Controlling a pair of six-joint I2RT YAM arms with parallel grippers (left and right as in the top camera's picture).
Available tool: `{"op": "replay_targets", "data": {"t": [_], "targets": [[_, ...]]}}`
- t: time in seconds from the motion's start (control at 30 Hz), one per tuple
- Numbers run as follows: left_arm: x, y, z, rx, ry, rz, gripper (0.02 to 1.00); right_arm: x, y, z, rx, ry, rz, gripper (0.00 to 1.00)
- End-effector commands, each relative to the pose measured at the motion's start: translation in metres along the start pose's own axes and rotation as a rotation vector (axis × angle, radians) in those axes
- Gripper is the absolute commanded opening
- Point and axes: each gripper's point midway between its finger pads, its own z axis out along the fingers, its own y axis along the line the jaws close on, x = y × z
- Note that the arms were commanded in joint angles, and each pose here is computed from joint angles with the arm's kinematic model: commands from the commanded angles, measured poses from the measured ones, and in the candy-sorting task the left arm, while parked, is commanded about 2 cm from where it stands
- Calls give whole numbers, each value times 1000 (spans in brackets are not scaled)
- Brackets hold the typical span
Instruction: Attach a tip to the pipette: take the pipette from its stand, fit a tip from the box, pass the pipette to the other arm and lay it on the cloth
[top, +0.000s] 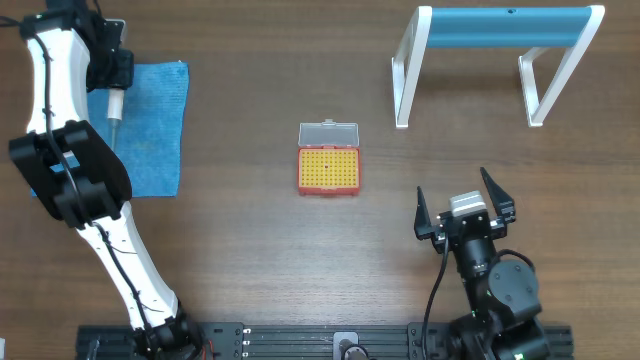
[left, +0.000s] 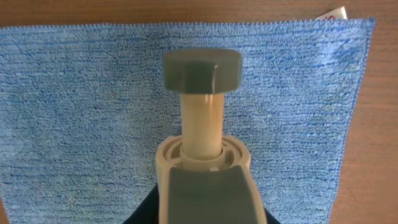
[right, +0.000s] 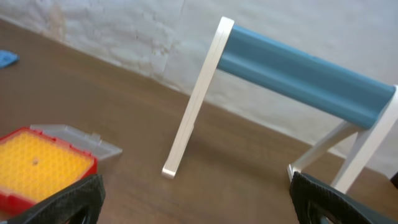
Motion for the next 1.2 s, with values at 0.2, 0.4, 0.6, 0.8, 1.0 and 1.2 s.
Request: {"op": "replay_targets", "data": {"t": [0.2, 0.4, 0.6, 0.8, 1.0, 1.2], "targets": [[12, 8, 38, 1, 63, -26, 27, 26, 17, 13, 2, -73, 52, 974], [12, 7, 41, 8, 65, -34, 27, 47, 30, 17, -28, -48, 44, 974], [19, 5, 55, 18, 97, -53, 27, 60, 30, 17, -17, 3, 34, 974], [21, 3, 60, 21, 107, -49, 27, 68, 33, 17, -29, 37, 27, 974], [22, 3, 60, 22, 109, -48, 27, 73, 36, 16, -42, 57, 22, 974], [22, 2, 60, 24, 113, -50, 191, 81, 38, 16, -51, 88, 16, 974]]}}
